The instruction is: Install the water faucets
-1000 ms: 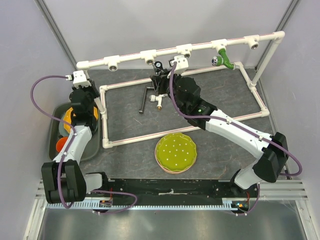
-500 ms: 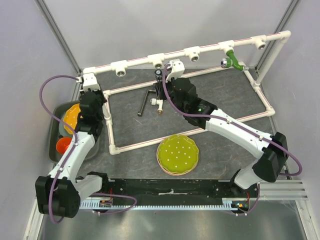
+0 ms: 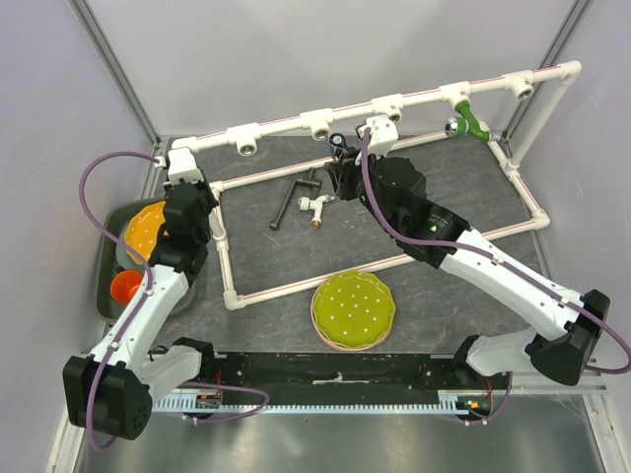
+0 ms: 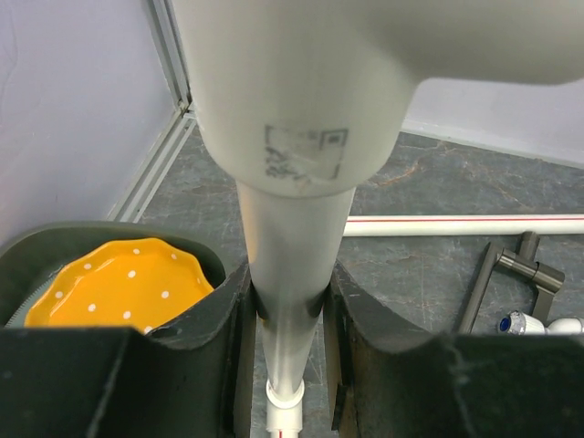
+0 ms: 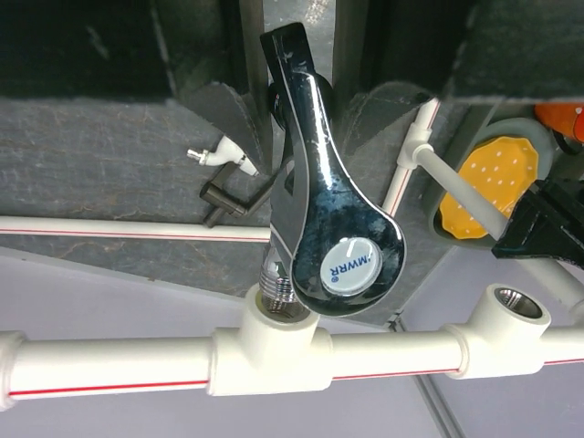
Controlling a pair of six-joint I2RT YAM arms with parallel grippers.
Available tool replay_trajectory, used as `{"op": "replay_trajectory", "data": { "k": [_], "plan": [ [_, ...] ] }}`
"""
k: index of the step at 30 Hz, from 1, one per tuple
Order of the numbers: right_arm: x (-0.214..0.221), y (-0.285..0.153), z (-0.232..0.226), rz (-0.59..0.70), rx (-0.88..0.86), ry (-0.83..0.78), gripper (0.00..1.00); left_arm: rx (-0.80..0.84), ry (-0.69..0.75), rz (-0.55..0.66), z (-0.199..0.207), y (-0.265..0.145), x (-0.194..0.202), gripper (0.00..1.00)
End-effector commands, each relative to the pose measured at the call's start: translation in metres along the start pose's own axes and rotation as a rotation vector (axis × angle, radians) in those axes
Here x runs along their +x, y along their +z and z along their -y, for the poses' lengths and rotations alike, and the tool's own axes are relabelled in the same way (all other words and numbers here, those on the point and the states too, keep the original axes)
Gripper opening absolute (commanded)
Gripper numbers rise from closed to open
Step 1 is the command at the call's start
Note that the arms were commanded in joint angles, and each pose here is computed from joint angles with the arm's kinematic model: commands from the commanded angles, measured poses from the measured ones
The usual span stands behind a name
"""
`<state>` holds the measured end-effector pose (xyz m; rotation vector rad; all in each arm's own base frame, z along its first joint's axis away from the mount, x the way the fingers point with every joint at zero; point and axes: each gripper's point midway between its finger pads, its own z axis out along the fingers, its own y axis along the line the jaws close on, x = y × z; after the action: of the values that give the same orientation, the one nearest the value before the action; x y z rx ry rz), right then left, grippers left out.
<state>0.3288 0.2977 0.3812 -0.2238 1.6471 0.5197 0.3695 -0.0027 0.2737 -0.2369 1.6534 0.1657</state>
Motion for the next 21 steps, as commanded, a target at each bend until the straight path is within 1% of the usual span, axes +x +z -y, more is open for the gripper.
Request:
{"op": "replay_trajectory", "data": {
  "k": [1,10,21],
  "plan": [
    [-0.010,-0.008,0.015,0.032,0.058,-0.023,0.00,-0.027,-0.106,0.007,0.001,-0.002,-0.009,0.02],
    [-0.004,0.014,0.002,0.007,0.018,-0.034,0.00,-0.035,-0.106,0.018,-0.003,-0.005,-0.014,0.02],
    [-0.018,0.017,-0.004,0.054,-0.009,-0.010,0.00,-0.031,-0.108,0.024,-0.003,-0.008,-0.019,0.02]
  ]
}}
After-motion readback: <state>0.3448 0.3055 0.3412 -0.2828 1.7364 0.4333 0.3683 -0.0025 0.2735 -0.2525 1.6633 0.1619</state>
